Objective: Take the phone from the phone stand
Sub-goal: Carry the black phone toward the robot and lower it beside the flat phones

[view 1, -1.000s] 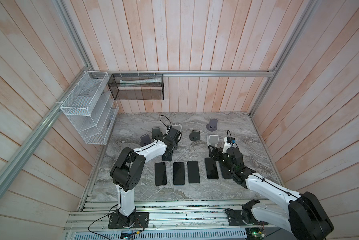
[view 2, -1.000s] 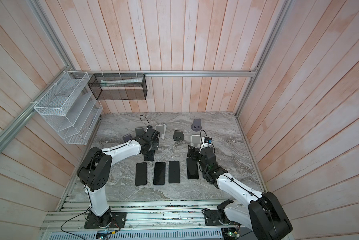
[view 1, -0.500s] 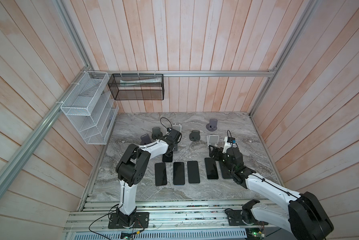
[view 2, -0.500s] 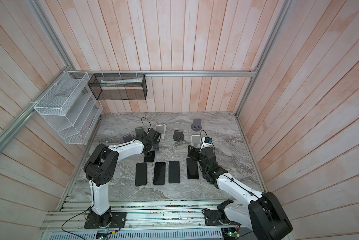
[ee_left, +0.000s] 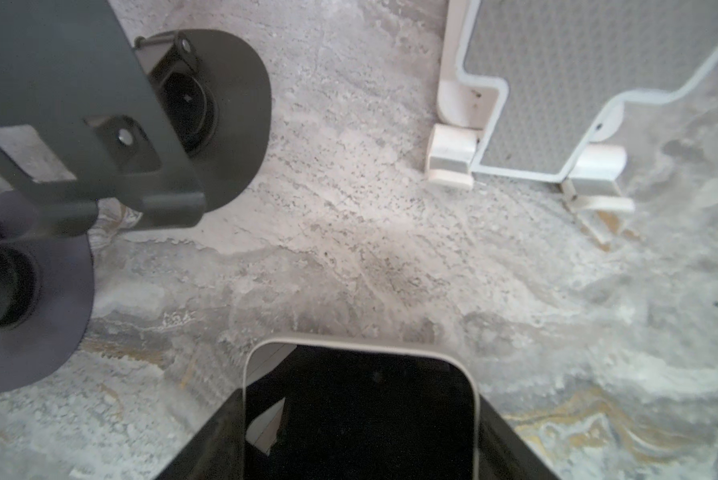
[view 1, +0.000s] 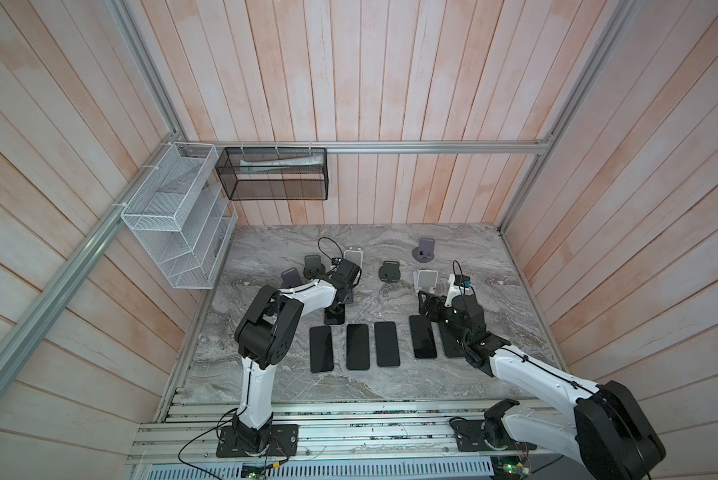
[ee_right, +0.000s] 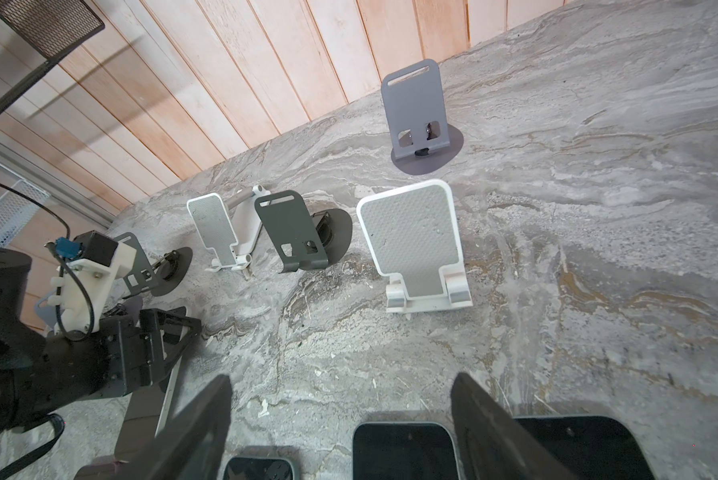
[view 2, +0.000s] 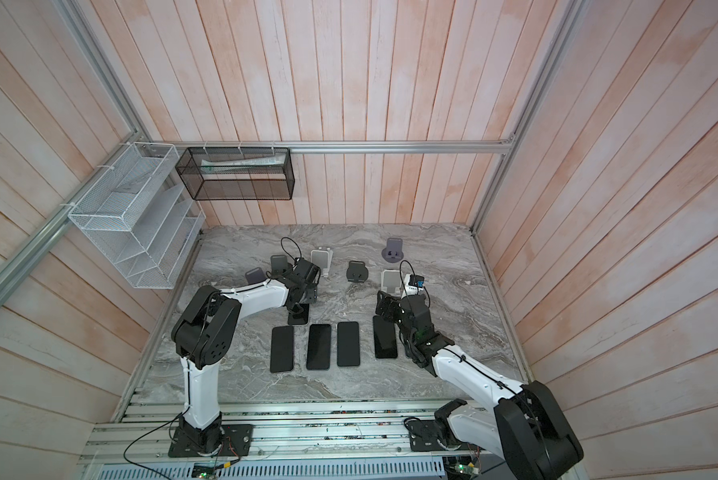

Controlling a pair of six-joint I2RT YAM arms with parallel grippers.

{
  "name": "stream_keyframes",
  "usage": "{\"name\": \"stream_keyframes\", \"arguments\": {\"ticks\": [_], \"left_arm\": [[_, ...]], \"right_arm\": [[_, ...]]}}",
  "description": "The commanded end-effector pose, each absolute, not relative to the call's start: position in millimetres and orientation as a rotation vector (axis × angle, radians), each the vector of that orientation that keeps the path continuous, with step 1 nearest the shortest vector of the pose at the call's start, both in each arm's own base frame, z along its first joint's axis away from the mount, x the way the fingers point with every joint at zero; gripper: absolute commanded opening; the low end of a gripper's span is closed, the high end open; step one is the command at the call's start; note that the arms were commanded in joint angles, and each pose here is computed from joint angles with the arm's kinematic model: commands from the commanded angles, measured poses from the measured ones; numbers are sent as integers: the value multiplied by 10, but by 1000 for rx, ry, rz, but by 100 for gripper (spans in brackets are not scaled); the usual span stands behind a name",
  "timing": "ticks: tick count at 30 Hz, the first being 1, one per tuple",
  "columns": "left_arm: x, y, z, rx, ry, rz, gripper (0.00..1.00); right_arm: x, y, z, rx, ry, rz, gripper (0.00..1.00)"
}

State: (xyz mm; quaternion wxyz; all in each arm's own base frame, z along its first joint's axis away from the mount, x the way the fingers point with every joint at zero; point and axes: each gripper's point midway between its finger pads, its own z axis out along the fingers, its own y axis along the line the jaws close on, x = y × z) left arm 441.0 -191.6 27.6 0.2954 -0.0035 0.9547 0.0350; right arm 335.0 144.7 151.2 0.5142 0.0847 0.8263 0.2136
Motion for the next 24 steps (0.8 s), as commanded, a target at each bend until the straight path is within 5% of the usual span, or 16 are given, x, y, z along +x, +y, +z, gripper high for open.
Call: {"name": "stream_keyframes", "arguments": {"ticks": [1, 24], "left_arm": [[4435, -1897, 232, -45, 2542, 112, 68], [4375, -1887, 121, -41, 2577, 206, 82]], "right_arm": [[3370, 1459, 1538, 198, 1979, 501, 83], [3364, 1466, 1532, 196, 1982, 498, 84]]}}
